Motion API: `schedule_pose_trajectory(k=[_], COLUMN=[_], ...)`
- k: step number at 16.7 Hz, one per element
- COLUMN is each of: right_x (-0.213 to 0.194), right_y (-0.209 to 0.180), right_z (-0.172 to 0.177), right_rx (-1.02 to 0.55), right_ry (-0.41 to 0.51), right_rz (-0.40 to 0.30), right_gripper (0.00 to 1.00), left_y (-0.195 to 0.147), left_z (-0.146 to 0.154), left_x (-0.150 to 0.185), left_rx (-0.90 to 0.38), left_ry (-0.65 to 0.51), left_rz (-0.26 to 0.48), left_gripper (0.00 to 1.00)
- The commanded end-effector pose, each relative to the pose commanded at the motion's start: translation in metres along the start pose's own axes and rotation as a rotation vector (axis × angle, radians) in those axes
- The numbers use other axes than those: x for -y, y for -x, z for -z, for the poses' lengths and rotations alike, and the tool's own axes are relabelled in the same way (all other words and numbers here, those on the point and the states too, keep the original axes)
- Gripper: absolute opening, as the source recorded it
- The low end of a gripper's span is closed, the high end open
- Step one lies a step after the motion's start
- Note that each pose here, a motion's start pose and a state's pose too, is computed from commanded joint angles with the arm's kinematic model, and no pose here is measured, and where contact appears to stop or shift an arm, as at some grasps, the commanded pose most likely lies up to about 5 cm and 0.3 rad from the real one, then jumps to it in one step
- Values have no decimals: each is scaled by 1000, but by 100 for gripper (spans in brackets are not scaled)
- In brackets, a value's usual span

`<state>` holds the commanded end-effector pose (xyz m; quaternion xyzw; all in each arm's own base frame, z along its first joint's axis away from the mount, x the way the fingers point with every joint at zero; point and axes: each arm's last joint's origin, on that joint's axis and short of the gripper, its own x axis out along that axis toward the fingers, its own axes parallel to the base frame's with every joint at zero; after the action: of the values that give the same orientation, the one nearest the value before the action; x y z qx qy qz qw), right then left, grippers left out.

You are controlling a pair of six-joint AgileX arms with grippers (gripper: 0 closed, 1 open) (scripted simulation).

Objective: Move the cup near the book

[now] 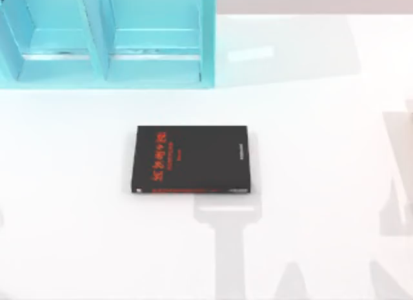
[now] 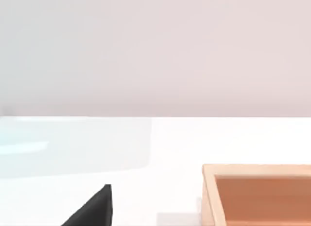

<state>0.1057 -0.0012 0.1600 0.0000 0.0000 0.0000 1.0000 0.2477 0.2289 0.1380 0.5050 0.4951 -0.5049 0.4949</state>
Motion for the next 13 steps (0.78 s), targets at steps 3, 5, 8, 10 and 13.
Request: schedule_pose_trajectory(k=[3,5,8,10,13], right_x=[0,0,0,0,0], right_y=[0,0,0,0,0], right_z=[0,0,0,0,0], right_rx=[0,0,0,0,0], right_ry=[0,0,0,0,0], right_rz=[0,0,0,0,0], right_gripper=[100,100,100,100,100], left_y=[1,10,31,45,50], left_z=[0,1,1,0,0], left_x=[-1,0,-1,0,0], left_rx=[-1,-2,2,2,0], left_ry=[-3,2,-2,-2,-3], left_rz=[-2,-2,2,2,-1], left_gripper=[0,0,0,0,0])
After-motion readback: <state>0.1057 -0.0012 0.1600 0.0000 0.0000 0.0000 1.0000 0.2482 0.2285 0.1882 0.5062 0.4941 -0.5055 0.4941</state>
